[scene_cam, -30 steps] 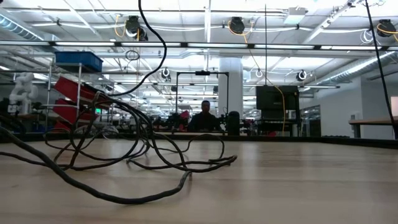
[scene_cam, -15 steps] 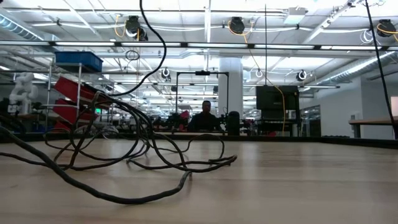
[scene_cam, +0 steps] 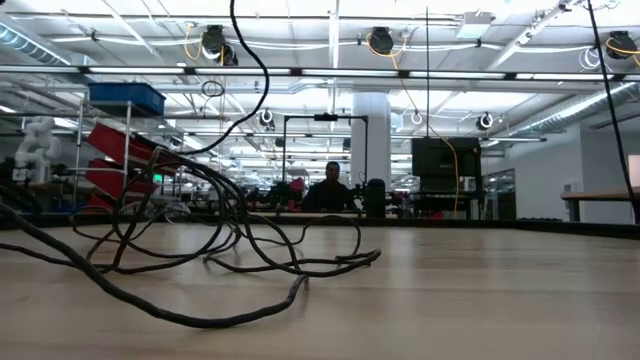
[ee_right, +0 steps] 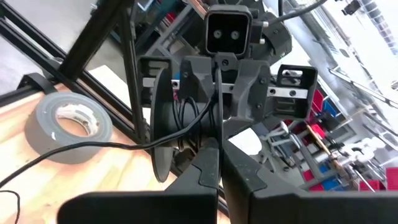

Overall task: Coil cords
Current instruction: Uncoil the black wire from the spool

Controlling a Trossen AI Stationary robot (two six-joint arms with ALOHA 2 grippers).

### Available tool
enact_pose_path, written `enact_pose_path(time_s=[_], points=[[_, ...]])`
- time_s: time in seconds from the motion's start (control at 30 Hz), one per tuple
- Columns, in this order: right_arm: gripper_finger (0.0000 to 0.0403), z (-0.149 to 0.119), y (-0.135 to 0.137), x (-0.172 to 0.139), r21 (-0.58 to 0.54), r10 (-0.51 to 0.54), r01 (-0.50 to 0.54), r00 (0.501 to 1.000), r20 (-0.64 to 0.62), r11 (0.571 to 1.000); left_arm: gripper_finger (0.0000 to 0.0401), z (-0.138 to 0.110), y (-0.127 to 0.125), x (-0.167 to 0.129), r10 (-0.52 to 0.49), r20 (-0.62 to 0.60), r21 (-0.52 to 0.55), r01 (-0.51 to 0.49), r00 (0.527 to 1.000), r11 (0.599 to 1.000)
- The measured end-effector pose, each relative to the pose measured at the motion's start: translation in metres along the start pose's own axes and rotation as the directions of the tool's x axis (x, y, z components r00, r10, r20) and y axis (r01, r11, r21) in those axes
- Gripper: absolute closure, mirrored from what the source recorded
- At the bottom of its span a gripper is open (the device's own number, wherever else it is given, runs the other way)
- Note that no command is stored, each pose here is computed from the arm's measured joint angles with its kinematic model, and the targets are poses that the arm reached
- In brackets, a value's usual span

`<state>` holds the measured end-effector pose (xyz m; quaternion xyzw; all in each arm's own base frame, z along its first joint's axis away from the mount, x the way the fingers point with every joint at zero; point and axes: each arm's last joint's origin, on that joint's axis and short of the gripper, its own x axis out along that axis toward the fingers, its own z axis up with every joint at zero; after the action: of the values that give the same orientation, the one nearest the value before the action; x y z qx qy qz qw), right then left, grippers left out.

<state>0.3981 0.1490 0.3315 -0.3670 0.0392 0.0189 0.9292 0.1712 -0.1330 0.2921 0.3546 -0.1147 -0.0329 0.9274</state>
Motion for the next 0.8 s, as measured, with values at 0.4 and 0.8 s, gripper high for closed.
enact_pose_path(time_s=[0.4,0.8], points=[[0.0403,-0.0025,0.0009,-0.0019,0.008,-0.031,0.032,0.997,-0.076,0.999,0.0305,0.0006,0.0032,-0.0005,0.064,-0.039,0.019,-0.064,0.997,0.998],[0.0403,-0.0033,0.0009,-0.0025,0.005,-0.04,0.041,0.995,-0.097,0.999,0.0297,0.0011,0.0029,-0.0011,0.069,-0.046,0.008,-0.068,0.997,0.998]])
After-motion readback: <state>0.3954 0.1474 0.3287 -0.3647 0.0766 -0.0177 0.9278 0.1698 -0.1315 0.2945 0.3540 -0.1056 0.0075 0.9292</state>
